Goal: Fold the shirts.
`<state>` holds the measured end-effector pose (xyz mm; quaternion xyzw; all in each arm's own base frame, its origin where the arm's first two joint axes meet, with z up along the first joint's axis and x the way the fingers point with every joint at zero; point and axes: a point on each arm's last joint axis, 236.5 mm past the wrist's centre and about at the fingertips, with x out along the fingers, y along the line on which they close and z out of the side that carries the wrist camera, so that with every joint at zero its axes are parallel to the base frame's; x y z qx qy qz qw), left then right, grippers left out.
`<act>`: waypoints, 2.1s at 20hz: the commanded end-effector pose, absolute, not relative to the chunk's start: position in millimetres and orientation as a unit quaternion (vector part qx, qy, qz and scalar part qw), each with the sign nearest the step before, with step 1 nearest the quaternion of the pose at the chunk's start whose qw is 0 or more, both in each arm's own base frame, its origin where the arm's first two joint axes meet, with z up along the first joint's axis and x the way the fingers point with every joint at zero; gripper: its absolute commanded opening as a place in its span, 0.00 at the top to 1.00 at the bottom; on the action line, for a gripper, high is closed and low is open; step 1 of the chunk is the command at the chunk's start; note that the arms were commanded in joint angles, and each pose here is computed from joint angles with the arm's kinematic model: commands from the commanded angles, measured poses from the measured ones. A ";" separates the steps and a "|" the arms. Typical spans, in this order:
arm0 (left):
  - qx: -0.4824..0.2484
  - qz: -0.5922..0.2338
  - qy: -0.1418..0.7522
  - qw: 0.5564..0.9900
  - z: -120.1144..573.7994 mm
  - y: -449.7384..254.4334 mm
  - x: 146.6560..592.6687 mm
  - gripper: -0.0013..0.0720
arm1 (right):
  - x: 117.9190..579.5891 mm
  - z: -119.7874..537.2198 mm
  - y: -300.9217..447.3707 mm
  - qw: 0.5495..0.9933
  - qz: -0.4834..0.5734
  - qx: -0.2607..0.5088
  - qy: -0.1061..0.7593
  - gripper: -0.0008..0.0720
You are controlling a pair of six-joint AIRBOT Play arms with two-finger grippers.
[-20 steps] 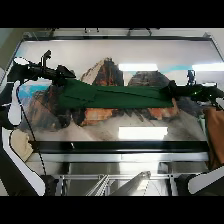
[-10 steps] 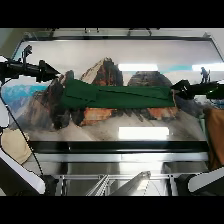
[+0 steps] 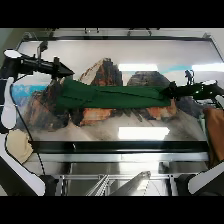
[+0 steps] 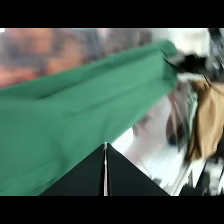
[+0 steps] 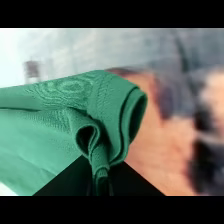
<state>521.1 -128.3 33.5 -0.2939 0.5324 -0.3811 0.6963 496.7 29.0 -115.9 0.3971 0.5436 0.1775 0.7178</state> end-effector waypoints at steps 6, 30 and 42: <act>-0.121 -0.345 0.545 0.755 -29.3 -287.5 517.1 0.95 | 495.6 61.8 72.3 0.689 0.374 0.472 0.403 0.96; -0.266 -0.376 0.305 0.833 263.9 -86.0 515.6 0.95 | 494.3 62.4 503.1 0.797 0.450 0.281 0.289 0.96; -0.275 -0.444 0.418 0.743 199.1 -177.3 473.4 0.95 | 429.6 105.2 446.5 0.575 0.648 0.312 0.389 0.96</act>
